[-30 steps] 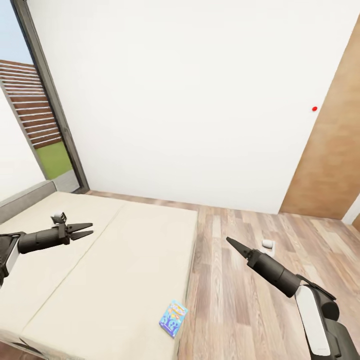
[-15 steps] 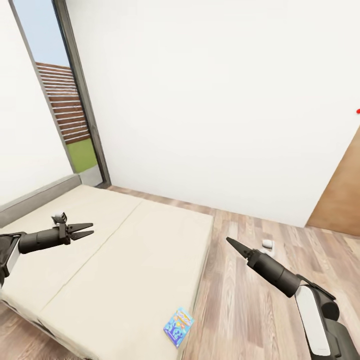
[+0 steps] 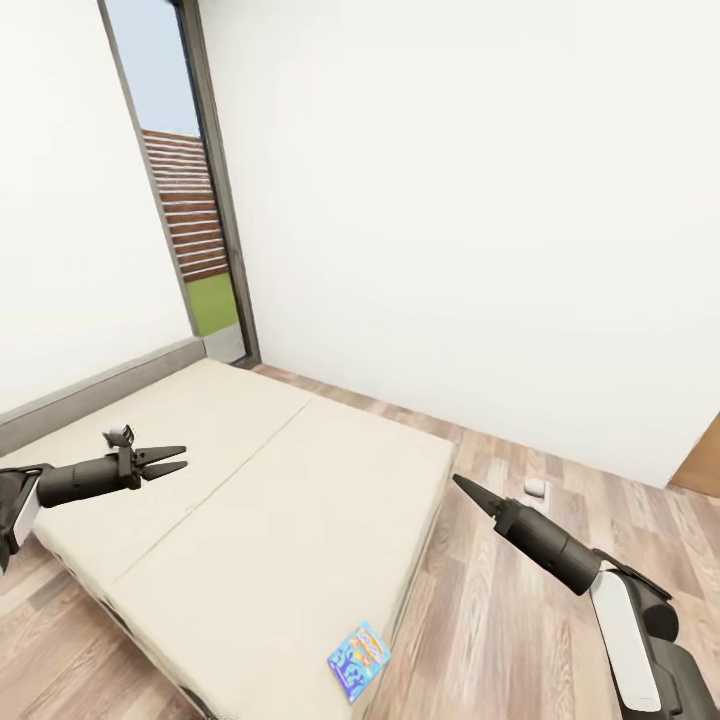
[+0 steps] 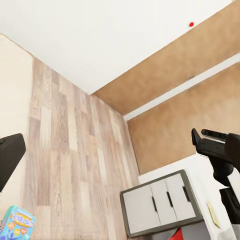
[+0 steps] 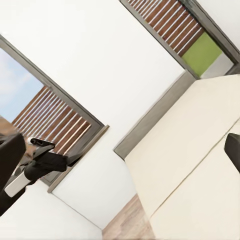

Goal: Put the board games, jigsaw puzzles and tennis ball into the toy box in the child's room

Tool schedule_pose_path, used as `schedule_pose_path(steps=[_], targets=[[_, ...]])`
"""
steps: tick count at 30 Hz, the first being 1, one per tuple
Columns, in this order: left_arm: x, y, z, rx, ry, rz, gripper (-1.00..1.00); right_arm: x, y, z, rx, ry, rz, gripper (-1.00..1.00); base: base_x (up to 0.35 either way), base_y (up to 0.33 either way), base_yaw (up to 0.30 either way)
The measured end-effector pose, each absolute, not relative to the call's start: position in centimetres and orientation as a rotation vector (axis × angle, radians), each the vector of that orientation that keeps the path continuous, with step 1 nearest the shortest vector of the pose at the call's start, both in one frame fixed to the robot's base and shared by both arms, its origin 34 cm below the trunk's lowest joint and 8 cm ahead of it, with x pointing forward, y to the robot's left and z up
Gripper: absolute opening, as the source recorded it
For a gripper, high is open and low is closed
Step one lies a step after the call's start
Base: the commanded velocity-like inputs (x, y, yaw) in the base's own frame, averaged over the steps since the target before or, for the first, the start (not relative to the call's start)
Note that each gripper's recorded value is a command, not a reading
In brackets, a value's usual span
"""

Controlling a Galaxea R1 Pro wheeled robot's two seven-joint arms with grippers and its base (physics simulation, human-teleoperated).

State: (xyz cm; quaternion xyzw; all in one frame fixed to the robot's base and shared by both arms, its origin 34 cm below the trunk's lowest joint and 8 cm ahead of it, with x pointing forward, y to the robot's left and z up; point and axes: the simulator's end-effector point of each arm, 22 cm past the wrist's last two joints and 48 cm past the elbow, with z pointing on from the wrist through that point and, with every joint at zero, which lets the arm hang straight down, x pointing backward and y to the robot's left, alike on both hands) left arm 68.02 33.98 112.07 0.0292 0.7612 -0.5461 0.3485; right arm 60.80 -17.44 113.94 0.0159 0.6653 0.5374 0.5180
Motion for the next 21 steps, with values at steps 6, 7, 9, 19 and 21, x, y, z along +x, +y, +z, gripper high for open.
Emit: schedule_pose_path(steps=[6,7,9,19,21], targets=[[68.02,33.97,112.08,0.076,1.973,-1.416,1.0,60.79,-17.44,113.95,0.038,1.596,1.29,1.0,0.001,-0.022,0.291],[68.02,33.97,112.07,0.076,1.973,-1.416,1.0,60.79,-17.44,113.95,0.038,1.596,1.29,1.0,0.0,-0.006,0.291],[68.02,33.97,112.07,0.076,1.973,-1.416,1.0,60.79,-17.44,113.95,0.038,1.596,1.29,1.0,0.0,-0.006,0.291],[68.02,33.98,112.06,0.076,1.974,-1.416,1.0,60.8,-17.44,113.94,0.038,1.597,1.289,1.0,0.0,-0.122,0.291],[68.01,33.96,112.05,0.076,1.974,-1.416,1.0,60.81,-17.44,113.93,0.039,1.597,1.289,1.0,0.0,-0.258,0.291]])
